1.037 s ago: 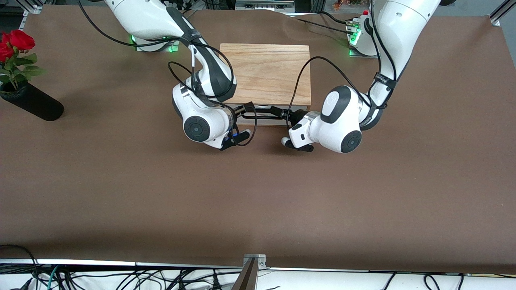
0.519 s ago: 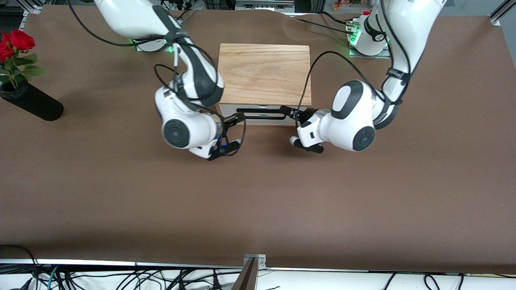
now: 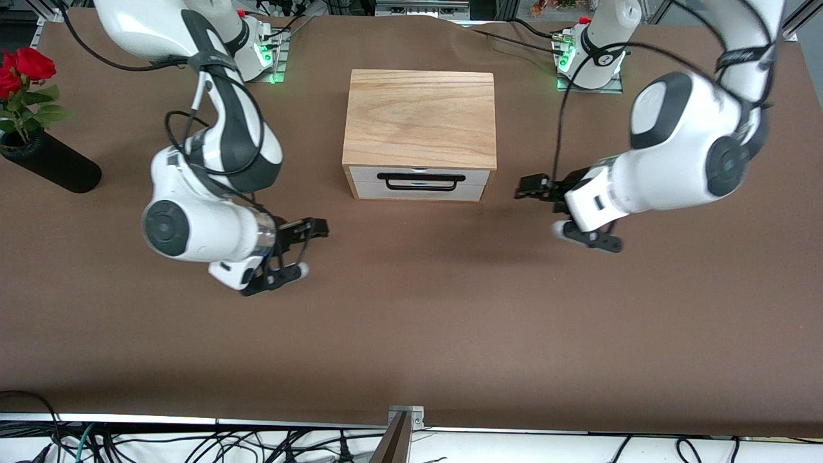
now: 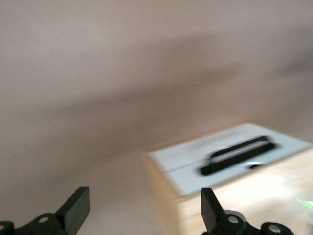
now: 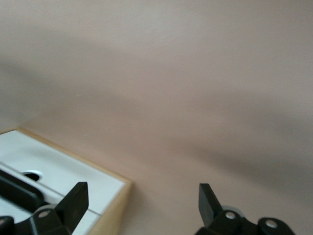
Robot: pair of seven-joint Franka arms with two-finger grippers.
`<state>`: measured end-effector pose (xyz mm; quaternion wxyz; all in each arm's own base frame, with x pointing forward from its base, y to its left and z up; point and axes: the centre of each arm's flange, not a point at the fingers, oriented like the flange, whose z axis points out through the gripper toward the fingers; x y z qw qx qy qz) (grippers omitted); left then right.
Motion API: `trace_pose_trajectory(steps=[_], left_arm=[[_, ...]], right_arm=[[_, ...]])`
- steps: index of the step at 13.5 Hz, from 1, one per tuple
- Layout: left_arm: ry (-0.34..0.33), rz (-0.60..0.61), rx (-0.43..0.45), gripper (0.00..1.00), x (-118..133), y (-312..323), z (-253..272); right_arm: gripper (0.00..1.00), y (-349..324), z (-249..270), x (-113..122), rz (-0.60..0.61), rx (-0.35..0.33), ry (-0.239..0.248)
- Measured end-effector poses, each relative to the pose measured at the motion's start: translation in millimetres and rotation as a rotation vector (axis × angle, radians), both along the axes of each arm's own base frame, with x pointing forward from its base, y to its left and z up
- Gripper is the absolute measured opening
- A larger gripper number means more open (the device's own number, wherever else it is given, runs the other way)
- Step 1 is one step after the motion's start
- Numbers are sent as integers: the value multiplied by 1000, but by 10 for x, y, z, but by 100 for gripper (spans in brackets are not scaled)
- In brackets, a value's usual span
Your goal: Close drawer with both arms simultaneously
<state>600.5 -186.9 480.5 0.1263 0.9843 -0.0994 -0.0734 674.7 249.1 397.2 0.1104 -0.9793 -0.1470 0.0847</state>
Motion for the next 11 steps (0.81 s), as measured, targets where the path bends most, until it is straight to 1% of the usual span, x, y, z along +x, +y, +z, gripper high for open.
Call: trace_pose_trajectory(steps=[1,2,4,6,8,9,11], left_arm=[[-43,-26,92,100,-42,110,163],[-74,-41,156,100,-90,192,314],[-97,-33,225,100,-188,397,582],[-112,34,246,100,-229,806,828],[-150,102,249,100,-294,1205,1109],[-166,125,248,100,-359,1334,1254],[-178,149,249,100,-509,1465,1475]], right_arm=[[100,-88,78,19,3,-26,-10],[100,-161,135,28,4,-54,-19],[100,-346,256,68,-16,-89,-43],[100,-665,423,142,-63,-108,-72],[100,-1175,736,198,-130,-123,-114],[100,-1499,950,189,-167,-141,-137],[100,-2123,1354,57,-235,-182,-170]])
